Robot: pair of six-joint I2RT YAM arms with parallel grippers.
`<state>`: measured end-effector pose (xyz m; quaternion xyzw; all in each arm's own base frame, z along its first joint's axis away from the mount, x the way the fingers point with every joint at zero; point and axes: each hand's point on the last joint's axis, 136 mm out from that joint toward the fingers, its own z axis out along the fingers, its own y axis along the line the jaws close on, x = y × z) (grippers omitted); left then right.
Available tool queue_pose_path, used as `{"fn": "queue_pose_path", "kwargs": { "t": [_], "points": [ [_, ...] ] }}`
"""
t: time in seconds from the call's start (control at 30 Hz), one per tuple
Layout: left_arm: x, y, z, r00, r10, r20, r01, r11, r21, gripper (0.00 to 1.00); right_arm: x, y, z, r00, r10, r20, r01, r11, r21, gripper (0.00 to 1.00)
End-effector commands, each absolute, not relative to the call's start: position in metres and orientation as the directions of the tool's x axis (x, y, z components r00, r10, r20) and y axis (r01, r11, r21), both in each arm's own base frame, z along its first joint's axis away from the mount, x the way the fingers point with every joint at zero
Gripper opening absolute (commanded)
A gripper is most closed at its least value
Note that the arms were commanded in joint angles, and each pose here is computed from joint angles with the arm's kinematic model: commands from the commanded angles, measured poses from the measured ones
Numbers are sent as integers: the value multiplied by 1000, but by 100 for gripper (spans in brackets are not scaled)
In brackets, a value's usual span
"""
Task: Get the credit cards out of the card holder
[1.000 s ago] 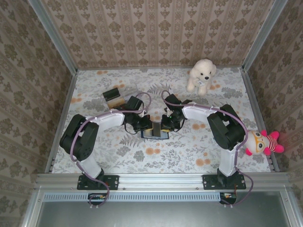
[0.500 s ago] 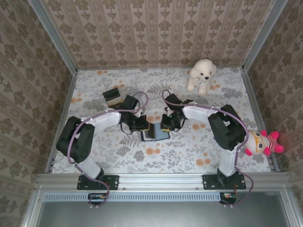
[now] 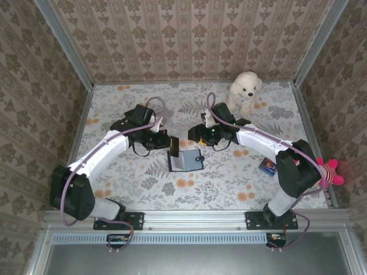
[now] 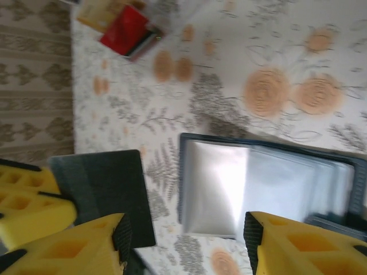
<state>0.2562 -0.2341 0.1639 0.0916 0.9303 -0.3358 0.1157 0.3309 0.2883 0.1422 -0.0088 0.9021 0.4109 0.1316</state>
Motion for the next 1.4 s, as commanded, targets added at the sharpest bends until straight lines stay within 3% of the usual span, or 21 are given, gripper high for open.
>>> {"fn": "queue_pose_path", "kwargs": {
  "t": [0.0, 0.2, 0.47, 0.67, 0.8, 0.9, 1.07, 1.2, 1.37],
  "points": [
    [259, -250, 203, -941, 64, -333, 293, 649, -702, 0, 327, 312, 191, -961, 70, -268, -215, 424, 880, 68],
    [269, -254, 242, -934, -13, -358, 303, 502, -810, 0, 333, 323, 230, -954, 68, -293, -269, 240, 933, 67],
    [275, -252, 267, -933, -72, -353, 302, 378, -875, 0, 337, 327, 262, -947, 73, -312, -301, 129, 945, 52],
    [279, -248, 276, -935, -102, -340, 294, 316, -902, 0, 336, 328, 287, -942, 90, -322, -320, 42, 947, 35],
    [281, -247, 283, -936, -139, -323, 277, 275, -921, 0, 342, 328, 294, -948, 120, -296, -295, 31, 955, 12],
    [283, -246, 289, -936, -168, -309, 259, 262, -930, 9, 346, 326, 304, -947, 158, -281, -284, 8, 959, 1],
    [292, -244, 299, -920, -265, -290, 231, 234, -944, 33, 357, 324, 320, -941, 244, -235, -249, -27, 968, 0],
    [296, -251, 304, -905, -314, -287, 229, 207, -951, 33, 367, 324, 328, -936, 307, -174, -205, -69, 976, 0],
    [300, -253, 310, -891, -345, -294, 242, 186, -952, 23, 371, 325, 330, -937, 322, -135, -178, -107, 978, 0]
  ]
}}
